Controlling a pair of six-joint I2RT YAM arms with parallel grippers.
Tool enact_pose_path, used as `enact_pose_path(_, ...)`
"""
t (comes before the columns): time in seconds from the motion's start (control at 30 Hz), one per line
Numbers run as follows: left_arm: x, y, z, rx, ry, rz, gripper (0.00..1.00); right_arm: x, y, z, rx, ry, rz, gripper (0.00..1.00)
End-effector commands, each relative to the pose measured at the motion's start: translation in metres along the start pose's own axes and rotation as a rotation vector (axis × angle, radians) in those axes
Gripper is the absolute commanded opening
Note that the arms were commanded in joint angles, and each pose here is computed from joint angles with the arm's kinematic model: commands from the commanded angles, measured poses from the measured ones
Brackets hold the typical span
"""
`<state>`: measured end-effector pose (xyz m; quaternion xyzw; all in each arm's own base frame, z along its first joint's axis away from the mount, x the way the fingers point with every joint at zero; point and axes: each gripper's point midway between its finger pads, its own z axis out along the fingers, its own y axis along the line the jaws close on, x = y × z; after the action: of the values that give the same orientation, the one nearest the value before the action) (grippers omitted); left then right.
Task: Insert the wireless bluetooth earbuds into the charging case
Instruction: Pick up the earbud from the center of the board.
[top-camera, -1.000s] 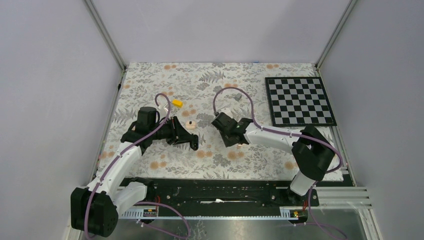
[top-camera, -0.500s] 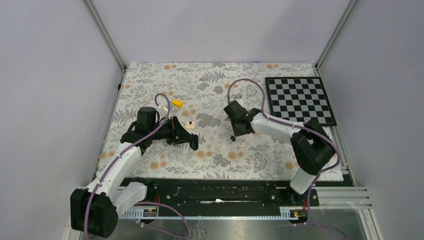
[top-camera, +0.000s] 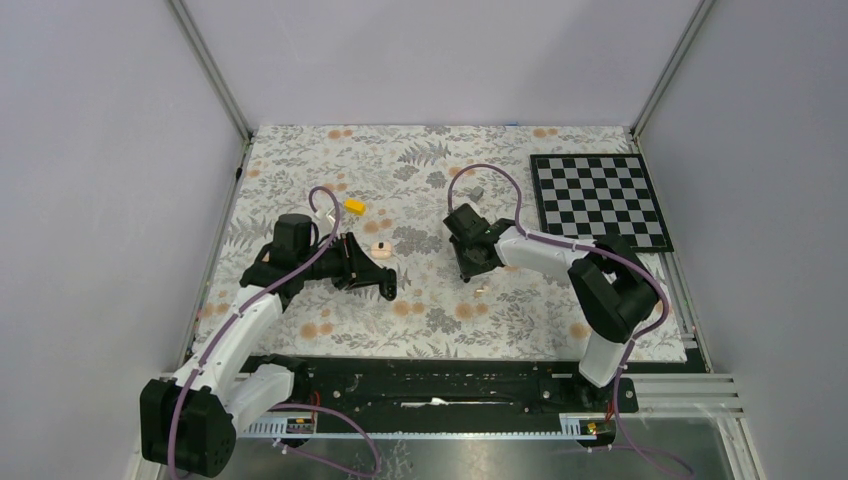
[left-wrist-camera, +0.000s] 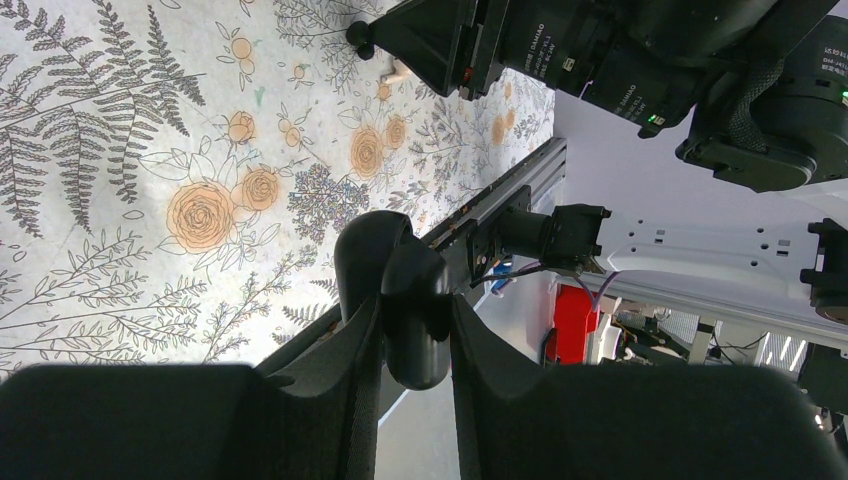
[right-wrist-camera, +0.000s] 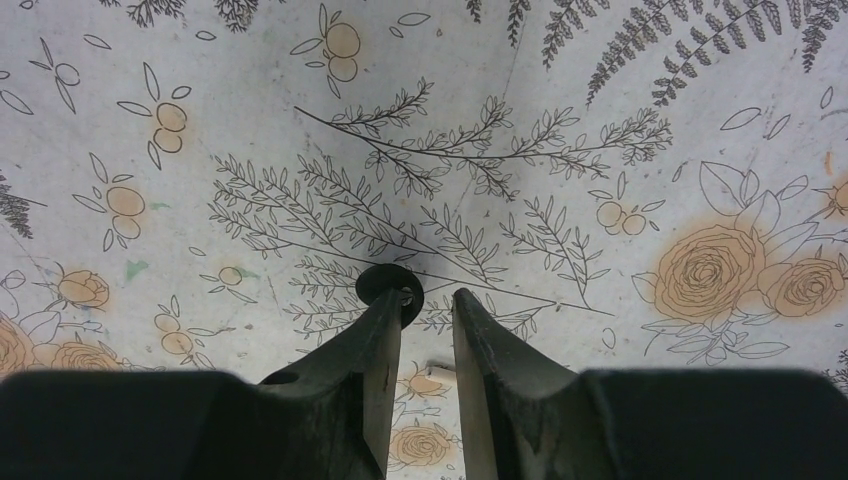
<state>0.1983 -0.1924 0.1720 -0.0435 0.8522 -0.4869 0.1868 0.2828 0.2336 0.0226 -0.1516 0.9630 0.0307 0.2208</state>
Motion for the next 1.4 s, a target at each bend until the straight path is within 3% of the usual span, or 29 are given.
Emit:
enact_pose_path(0.0,-0.010,-0.015,-0.004,0.041,-0.031,0.063,0.00,-0.001,0.009,0.006,-0.034,0.009,-0.010,0.33)
enact_pose_path(0.83,-0.010,-0.013,-0.002,0.041,-0.024,0.059,0.00,0.007,0.035,0.000,-0.185,0.040,0.007,0.35)
enact_pose_path(1.07,-0.011,-0.014,-0.002,0.042,-0.025,0.062,0.00,0.011,0.040,0.001,-0.212,0.059,0.011,0.27)
enact_pose_path(1.3,-0.011,-0.013,-0.001,0.038,-0.024,0.057,0.00,0.002,0.034,-0.010,-0.184,0.014,0.028,0.03)
enact_pose_path(1.37,-0.011,-0.013,-0.001,0.037,-0.023,0.054,0.00,-0.004,0.031,-0.019,-0.173,-0.012,0.040,0.00)
